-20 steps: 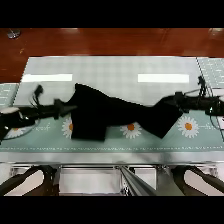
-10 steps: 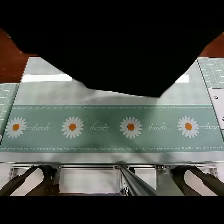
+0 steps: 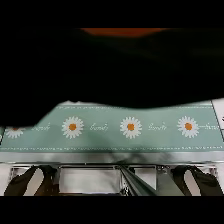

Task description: Fold the shirts.

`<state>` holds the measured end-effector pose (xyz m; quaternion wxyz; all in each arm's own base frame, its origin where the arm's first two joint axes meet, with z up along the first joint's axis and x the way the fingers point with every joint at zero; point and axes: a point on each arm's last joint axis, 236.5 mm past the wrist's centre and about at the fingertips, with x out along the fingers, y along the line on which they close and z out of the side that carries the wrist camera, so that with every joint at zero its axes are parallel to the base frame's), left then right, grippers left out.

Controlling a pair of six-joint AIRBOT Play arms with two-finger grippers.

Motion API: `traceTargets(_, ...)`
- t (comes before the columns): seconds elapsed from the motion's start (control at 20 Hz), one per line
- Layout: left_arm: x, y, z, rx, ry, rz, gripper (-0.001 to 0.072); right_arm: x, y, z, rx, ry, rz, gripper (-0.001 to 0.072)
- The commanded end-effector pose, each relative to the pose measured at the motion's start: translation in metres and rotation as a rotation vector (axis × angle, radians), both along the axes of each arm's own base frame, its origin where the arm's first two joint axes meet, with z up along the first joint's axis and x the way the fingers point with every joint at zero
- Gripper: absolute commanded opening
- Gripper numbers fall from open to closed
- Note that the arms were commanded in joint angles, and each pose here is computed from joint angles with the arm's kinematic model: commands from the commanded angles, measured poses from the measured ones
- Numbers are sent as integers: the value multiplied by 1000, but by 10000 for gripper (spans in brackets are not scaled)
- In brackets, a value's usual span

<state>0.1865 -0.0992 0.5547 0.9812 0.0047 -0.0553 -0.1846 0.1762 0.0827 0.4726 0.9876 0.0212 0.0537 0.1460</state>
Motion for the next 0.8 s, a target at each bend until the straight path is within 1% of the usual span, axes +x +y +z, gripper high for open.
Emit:
traceTargets(0.0, -37, 19, 4, 43, -47, 127, 26, -30, -21, -8, -38, 3, -135, 34)
traceTargets(0.15, -20, 41, -26, 35, 80, 167, 26, -24, -45, -27, -44, 79, -226, 35)
traceTargets(0.35, 62, 48, -129, 33, 406, 140, 26, 10, -51, -74, -4, 226, -210, 35)
traceTargets(0.45, 111, 51, -187, 7, 550, 135, 26, 44, -58, -110, 32, 324, -202, 35)
traceTargets(0.6, 179, 51, -253, -79, 654, 120, 27, 105, -64, -171, 85, 475, -152, 35)
traceTargets(0.75, 239, 43, -313, -167, 739, 101, 27, 180, -63, -232, 184, 598, -71, 35)
